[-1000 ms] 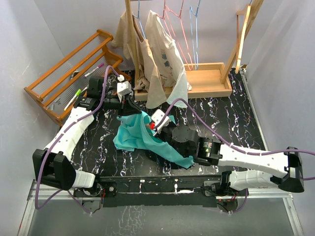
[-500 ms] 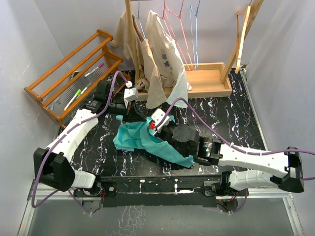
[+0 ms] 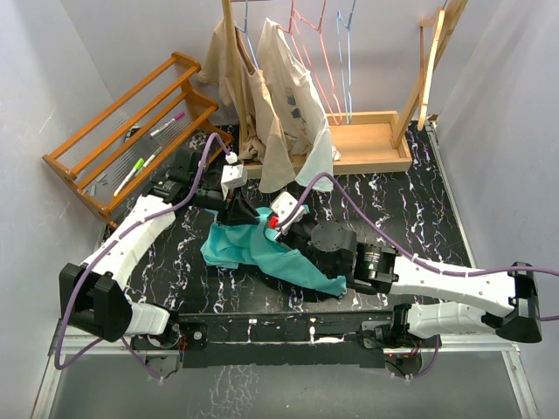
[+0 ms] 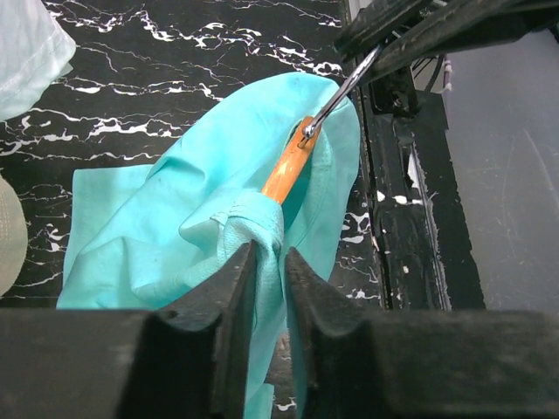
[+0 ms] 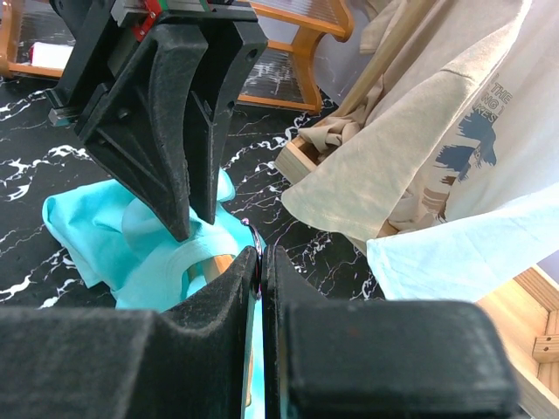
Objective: Place the t-shirt on the hanger
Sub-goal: Pick up the hanger at the center of the board.
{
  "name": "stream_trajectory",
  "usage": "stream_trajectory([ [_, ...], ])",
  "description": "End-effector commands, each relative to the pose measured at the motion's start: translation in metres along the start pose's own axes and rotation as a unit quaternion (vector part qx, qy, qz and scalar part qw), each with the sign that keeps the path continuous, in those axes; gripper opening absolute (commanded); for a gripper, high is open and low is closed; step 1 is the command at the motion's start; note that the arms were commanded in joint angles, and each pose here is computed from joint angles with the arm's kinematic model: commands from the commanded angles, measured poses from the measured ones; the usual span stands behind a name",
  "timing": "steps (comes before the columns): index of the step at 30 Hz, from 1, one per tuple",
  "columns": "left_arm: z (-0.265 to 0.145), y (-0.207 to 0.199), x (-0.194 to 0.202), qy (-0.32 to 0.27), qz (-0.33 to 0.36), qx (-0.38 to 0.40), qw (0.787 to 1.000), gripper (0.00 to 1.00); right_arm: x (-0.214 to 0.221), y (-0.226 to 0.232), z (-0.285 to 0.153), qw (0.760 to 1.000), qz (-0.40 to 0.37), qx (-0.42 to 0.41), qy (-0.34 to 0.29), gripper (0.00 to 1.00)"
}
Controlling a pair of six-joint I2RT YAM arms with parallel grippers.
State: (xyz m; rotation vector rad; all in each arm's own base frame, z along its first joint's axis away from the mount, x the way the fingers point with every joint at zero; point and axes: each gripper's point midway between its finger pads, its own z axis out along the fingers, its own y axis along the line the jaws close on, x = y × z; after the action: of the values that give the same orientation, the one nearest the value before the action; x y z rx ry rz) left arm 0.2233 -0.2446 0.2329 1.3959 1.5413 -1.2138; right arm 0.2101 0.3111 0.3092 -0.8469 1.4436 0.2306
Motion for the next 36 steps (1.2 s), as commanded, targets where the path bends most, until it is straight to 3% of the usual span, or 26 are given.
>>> stream_trajectory([
  [1, 0.001, -0.006, -0.003, -0.003, 0.026, 0.016, 1.000, 0.24, -0.049, -0.023, -0.009, 0.996, 0.049, 0.024, -0.074, 0.08],
  [8, 0.002, 0.000, 0.000, 0.009, 0.046, 0.011, 0.999, 0.38, -0.057, -0.024, -0.014, 0.995, 0.052, 0.014, -0.085, 0.08],
  [36, 0.000, -0.002, -0.009, 0.041, 0.085, 0.053, 0.994, 0.43, -0.062, -0.027, -0.028, 0.995, 0.052, -0.009, -0.090, 0.08],
])
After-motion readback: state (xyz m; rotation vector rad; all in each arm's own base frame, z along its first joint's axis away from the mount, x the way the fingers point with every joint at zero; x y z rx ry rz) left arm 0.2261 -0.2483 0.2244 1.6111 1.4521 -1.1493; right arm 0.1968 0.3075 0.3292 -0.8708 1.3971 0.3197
